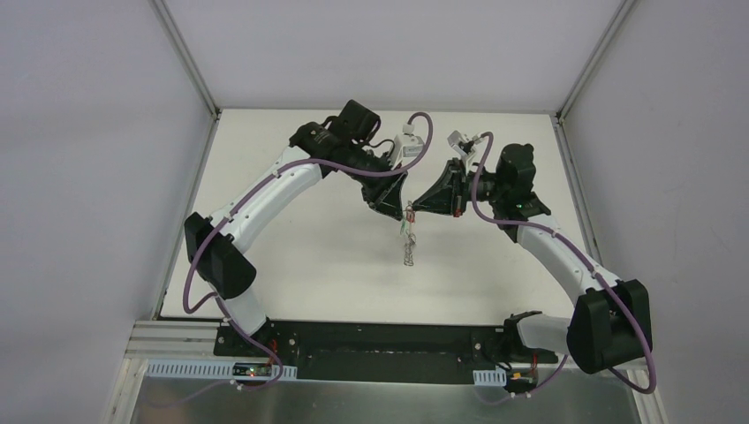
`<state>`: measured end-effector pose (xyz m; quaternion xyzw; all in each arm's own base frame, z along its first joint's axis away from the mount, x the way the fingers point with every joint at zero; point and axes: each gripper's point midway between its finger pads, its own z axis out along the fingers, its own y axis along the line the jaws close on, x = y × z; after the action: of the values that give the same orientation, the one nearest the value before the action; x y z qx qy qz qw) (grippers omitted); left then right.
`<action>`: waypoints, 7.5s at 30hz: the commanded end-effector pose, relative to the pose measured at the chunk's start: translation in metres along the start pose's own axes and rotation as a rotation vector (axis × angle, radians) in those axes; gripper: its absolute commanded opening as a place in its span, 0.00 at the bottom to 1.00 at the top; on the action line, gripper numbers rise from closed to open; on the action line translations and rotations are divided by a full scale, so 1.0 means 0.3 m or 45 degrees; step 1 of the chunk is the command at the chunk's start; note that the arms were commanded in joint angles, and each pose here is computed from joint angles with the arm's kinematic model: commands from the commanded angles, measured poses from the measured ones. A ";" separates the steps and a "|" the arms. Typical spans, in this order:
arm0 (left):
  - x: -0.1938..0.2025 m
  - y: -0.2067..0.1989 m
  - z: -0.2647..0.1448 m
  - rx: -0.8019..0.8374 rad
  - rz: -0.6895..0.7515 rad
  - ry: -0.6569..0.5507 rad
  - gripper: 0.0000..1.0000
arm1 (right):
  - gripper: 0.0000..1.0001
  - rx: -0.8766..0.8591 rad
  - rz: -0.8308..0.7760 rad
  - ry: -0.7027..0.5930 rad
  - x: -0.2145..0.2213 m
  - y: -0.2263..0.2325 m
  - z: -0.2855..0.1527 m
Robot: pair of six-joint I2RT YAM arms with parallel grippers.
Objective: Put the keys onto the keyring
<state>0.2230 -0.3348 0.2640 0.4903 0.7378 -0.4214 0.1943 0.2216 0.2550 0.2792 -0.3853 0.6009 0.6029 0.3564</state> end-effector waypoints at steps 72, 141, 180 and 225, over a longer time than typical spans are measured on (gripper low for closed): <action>-0.090 -0.066 0.022 0.227 0.054 -0.147 0.11 | 0.00 -0.010 -0.090 -0.031 -0.034 0.005 -0.014; -0.128 -0.007 -0.007 0.144 -0.096 -0.497 0.00 | 0.00 0.109 -0.029 -0.096 -0.050 -0.066 -0.030; -0.026 -0.071 -0.037 -0.118 -0.091 0.115 0.00 | 0.36 -0.058 -0.129 0.022 -0.006 0.040 0.012; -0.017 -0.084 0.025 -0.028 -0.216 0.124 0.00 | 0.15 -0.120 -0.040 0.026 0.008 0.042 0.054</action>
<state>0.2098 -0.3426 0.2639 0.4335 0.8048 -0.3866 0.1221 0.2114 0.2684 0.2679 -0.3880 0.5986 0.6203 0.3262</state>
